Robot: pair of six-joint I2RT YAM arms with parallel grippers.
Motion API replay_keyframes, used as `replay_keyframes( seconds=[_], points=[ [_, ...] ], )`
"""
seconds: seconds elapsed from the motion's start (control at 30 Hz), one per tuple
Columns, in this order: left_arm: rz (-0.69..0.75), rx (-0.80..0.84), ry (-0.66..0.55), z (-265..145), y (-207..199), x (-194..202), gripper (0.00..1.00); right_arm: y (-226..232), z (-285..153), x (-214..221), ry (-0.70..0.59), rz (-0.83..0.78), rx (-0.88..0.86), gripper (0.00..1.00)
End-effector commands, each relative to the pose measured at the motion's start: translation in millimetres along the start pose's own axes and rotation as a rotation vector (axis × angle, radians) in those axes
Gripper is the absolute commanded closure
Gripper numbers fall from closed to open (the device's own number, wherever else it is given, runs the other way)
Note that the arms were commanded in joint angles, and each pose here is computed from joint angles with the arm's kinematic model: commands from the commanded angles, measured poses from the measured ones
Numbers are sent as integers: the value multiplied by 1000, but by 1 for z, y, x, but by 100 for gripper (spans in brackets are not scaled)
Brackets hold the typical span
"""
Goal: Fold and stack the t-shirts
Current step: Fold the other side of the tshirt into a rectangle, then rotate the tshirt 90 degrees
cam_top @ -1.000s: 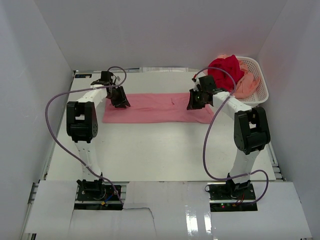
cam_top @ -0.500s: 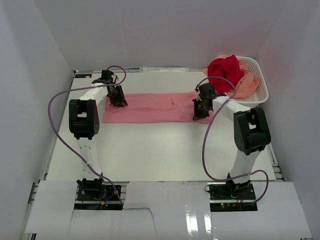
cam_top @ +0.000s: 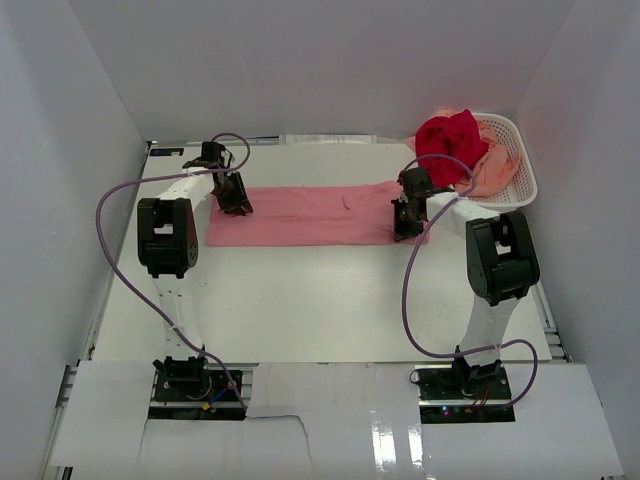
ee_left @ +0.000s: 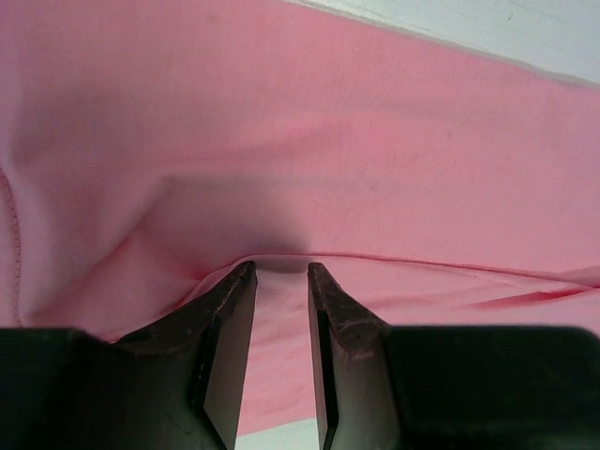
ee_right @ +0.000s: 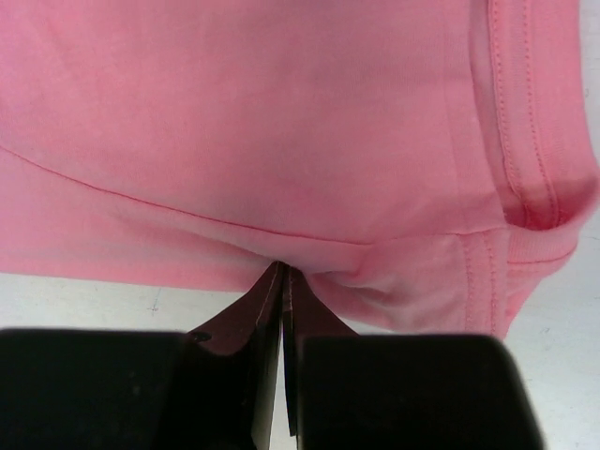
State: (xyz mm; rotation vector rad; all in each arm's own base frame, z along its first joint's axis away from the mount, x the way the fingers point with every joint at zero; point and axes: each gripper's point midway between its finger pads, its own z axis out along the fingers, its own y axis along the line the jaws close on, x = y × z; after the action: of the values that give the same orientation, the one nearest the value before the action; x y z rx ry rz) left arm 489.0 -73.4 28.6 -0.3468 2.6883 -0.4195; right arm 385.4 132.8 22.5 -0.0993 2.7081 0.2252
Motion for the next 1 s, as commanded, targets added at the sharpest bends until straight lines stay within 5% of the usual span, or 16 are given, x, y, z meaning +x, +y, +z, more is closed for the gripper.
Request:
replay_keyframes(
  seconds=[0.0,0.5,0.83,0.97],
  points=[
    [-28,-102,42,15,31,17,60,-26,6,9,31,13,107,92],
    [-34,23,-100,-37,-15,-43,59,-18,5,2,28,18,59,92],
    [-49,-67,-27,0,10,-28,59,-16,9,0,40,18,51,92],
    [-70,-61,0,9,13,-20,69,-14,9,-4,36,20,44,92]
  ],
)
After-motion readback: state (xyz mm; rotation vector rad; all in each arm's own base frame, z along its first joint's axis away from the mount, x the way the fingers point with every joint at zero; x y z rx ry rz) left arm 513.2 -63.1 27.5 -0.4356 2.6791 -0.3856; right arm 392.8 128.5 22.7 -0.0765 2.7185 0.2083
